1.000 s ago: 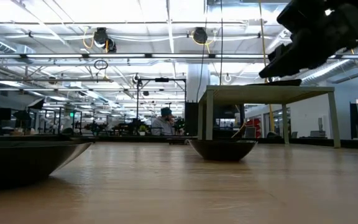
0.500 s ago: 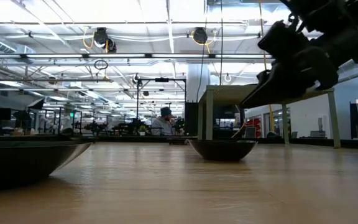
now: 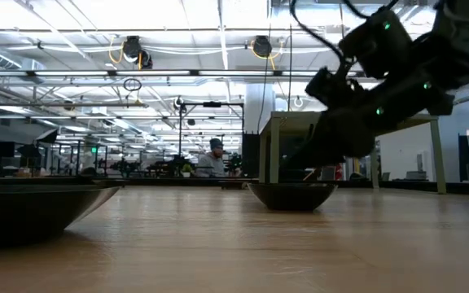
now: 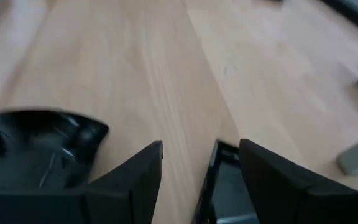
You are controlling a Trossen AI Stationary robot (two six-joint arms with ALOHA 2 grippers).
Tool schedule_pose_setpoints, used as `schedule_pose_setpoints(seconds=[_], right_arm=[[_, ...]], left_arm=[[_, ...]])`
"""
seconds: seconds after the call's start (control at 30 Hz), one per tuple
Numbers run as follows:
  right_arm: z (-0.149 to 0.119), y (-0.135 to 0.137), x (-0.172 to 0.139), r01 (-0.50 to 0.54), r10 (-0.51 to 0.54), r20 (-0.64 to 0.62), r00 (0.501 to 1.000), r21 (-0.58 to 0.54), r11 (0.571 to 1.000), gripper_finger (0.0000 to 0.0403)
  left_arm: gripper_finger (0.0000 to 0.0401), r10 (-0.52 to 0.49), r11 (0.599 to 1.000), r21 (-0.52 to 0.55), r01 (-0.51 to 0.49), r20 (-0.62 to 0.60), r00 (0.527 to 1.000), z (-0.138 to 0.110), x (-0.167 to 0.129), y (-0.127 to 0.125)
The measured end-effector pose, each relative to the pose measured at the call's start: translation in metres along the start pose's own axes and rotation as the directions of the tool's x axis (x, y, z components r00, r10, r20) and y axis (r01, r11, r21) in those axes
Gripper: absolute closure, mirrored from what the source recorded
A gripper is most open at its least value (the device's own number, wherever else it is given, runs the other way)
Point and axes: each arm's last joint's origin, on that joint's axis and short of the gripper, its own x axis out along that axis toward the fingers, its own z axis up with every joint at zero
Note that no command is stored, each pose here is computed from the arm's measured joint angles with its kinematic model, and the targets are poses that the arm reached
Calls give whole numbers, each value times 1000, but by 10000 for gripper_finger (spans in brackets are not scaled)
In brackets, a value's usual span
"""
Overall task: Pick & Place Mini shaped plates
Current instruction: Stack the bottom square plate on top of the square plate on the shelf
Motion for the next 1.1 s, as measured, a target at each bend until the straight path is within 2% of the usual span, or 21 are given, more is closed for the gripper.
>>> schedule_pose_setpoints(seconds=[0.23,0.47,0.87,1.0,1.1], right_arm=[[-23,-1,12,17,-18,-95,995,-10,1000,220],[-31,0,17,23,-25,-118,993,-19,1000,260],[-29,1,16,16,-16,-110,994,2,1000,390],[-20,0,10,-14,21,-87,996,80,997,397],[-2,-1,0,-58,61,-21,998,107,993,402]], left_arm=[[219,1,1000,26,-1,-1,1000,0,0,0],[219,1,995,104,-1,2,1000,0,0,0],[219,1,994,105,-2,3,1000,0,0,0],[219,1,995,103,-2,3,1000,0,0,0],[219,1,995,102,-2,4,1000,0,0,0]])
